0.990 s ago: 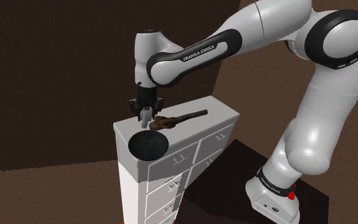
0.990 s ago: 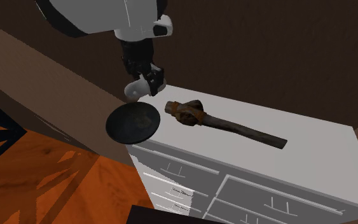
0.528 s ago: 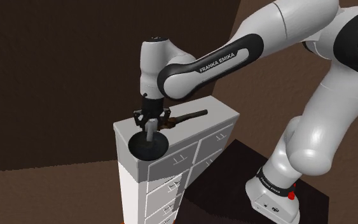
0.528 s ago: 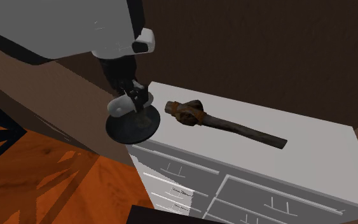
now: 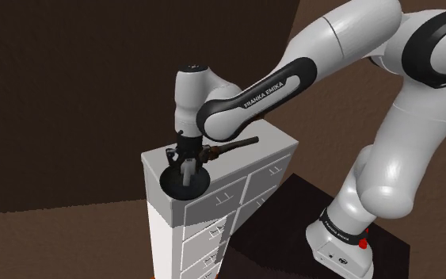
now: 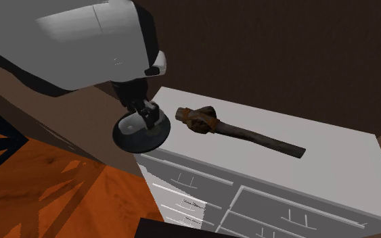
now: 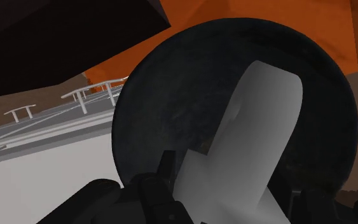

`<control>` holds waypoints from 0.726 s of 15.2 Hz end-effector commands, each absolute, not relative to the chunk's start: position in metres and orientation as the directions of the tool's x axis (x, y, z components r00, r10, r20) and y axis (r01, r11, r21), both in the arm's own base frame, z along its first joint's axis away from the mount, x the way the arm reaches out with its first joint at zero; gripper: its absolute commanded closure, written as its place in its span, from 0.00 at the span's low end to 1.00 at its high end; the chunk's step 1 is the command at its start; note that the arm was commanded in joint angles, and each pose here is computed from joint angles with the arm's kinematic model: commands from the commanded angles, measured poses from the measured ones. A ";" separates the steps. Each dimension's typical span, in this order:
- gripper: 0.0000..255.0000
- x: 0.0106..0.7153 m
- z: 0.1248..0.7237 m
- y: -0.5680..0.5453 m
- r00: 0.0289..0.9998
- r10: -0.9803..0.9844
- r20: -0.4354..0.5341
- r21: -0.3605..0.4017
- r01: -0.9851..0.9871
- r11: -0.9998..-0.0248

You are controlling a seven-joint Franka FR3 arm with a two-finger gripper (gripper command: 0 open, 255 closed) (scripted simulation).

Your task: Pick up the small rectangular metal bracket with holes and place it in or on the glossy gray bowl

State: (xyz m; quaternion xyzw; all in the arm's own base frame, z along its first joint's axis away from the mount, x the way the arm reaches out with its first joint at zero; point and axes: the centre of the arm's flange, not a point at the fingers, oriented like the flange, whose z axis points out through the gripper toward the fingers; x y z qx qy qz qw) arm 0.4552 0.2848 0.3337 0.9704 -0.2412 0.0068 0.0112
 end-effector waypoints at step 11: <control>0.00 0.455 0.319 0.285 0.884 -0.468 0.019 0.018 -0.468 -0.883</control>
